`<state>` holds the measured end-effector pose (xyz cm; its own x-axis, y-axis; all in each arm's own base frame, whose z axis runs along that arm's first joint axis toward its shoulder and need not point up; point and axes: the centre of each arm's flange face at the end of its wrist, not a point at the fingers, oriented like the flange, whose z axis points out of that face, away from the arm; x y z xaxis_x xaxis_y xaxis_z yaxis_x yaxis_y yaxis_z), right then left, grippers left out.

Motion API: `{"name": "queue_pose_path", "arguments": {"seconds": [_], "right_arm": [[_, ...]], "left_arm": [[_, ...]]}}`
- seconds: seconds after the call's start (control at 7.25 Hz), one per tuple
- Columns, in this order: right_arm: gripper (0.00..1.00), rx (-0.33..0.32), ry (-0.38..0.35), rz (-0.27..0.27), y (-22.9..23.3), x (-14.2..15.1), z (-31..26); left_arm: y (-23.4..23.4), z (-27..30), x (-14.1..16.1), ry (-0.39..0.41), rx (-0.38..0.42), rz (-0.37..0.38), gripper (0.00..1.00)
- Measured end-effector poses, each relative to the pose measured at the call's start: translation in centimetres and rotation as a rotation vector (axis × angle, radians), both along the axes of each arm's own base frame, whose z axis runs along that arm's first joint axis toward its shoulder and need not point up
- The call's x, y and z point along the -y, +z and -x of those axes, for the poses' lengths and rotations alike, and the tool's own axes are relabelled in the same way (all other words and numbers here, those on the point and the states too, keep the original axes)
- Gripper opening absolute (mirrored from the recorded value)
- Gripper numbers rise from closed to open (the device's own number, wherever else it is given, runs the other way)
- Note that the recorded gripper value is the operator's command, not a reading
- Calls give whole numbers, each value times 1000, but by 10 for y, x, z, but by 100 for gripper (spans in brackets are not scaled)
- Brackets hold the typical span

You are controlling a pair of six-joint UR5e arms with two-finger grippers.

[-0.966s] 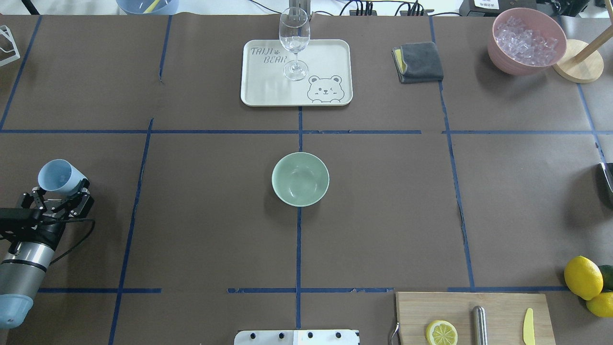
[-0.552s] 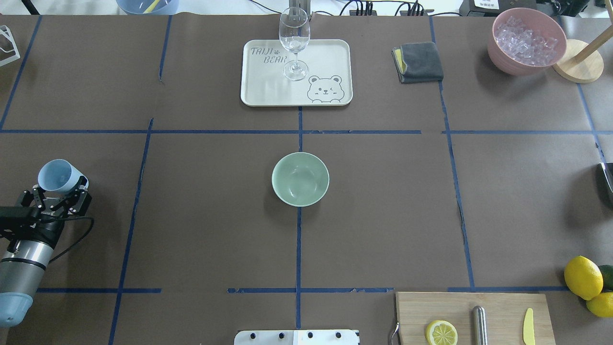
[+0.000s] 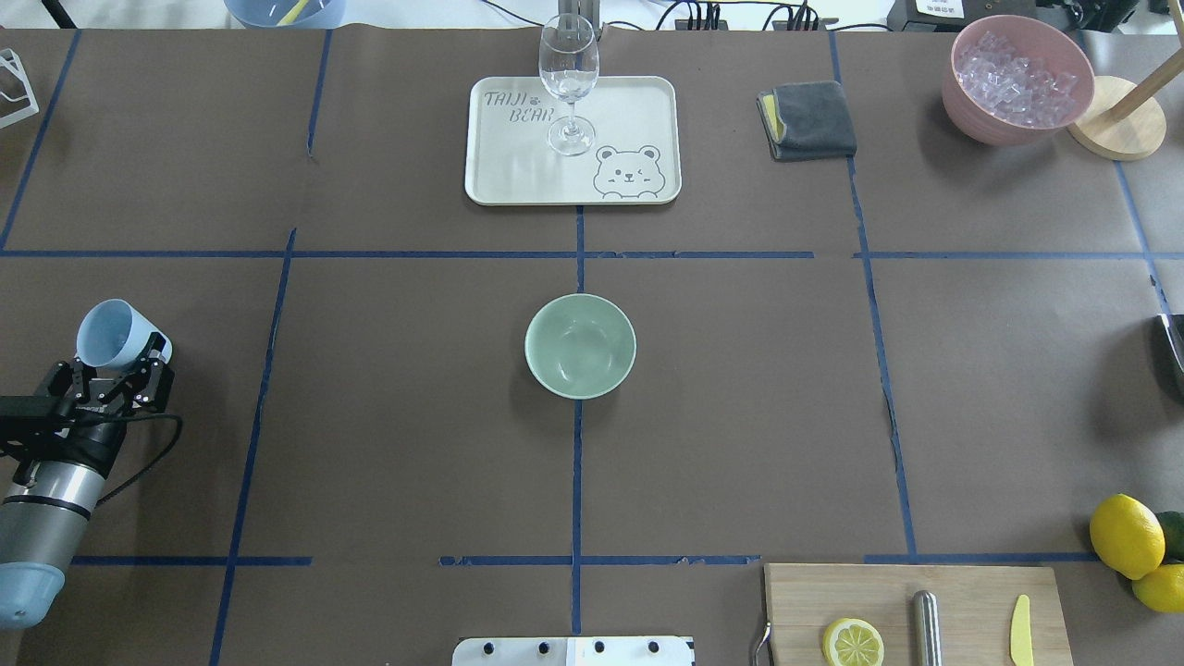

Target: Pour ice into bowl

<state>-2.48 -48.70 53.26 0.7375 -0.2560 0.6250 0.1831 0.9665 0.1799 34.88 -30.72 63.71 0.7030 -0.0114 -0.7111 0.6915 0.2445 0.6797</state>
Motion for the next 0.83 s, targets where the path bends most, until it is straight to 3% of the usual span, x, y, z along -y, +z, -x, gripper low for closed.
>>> {"name": "queue_pose_path", "arguments": {"seconds": [0.28, 0.83], "right_arm": [[100, -1, 0, 2, 1, -1, 0], [100, -3, 0, 4, 2, -2, 0]], "left_arm": [[-14, 3, 0, 12, -47, -20, 4], [-94, -18, 41, 143, 125, -170, 0]]}}
